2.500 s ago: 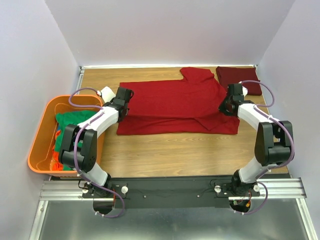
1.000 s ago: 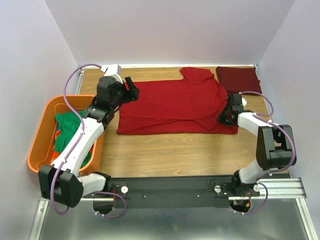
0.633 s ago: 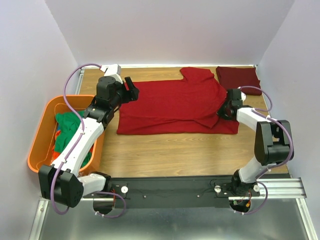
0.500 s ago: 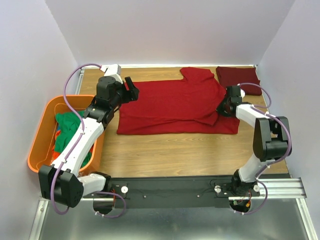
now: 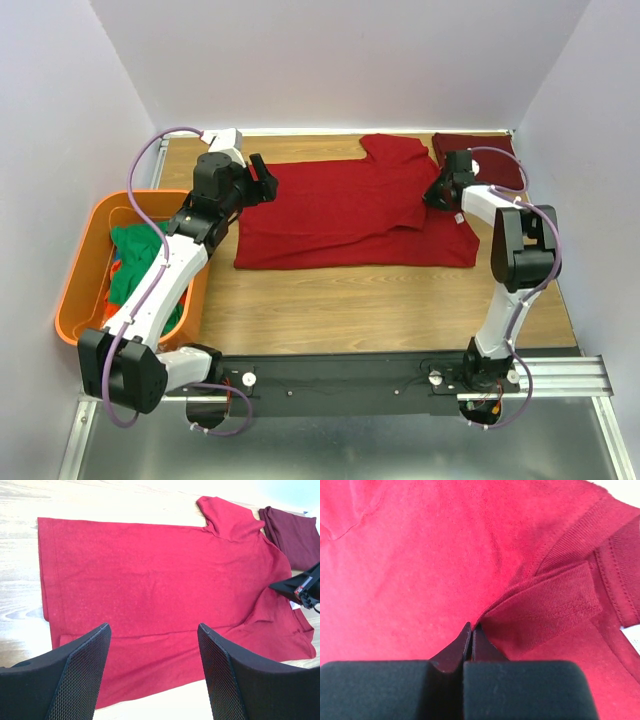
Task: Fold and stack the t-shirts
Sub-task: Fold the tshirt
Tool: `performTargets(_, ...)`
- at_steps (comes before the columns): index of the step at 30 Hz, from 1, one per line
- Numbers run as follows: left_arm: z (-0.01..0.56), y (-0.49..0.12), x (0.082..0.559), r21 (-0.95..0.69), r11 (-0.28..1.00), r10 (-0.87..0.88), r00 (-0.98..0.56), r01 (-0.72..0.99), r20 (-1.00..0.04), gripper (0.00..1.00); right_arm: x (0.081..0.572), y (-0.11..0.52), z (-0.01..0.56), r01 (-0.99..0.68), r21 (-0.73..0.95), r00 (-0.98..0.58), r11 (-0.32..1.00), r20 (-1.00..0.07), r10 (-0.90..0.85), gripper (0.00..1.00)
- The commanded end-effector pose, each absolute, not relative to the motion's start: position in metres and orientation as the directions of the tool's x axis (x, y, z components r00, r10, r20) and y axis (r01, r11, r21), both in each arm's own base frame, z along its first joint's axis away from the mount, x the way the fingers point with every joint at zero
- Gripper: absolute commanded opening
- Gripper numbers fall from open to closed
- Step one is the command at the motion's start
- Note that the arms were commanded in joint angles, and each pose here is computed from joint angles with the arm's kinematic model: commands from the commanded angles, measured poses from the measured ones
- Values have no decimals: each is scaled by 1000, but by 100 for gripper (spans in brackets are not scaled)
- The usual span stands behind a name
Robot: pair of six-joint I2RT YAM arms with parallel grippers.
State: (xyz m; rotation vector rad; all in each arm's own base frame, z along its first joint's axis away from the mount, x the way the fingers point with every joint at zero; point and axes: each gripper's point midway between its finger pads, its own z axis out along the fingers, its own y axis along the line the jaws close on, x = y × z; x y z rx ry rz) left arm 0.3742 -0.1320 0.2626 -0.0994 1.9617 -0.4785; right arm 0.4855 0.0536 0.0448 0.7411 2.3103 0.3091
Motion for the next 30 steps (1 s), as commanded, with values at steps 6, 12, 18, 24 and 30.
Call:
performTargets(6, 251, -133, 375, -361, 919, -255, -458, 158, -851, 78, 511, 68, 48, 376, 459, -613, 805, -528, 588, 1)
performTargets(12, 241, -132, 376, -366, 921, -262, -479, 137, -838, 78, 511, 77, 52, 339, 488, -628, 805, -520, 579, 41)
performTargets(18, 230, -136, 377, -384, 914, -271, -508, 130, -817, 78, 501, 85, 79, 265, 523, -626, 810, -546, 557, 71)
performTargets(24, 228, -136, 378, -385, 914, -273, -508, 128, -817, 78, 469, 84, 75, 273, 526, -638, 805, -527, 561, 77)
performTargets(30, 228, -136, 378, -384, 914, -271, -511, 128, -816, 78, 443, 90, 53, 280, 520, -672, 807, -494, 551, 77)
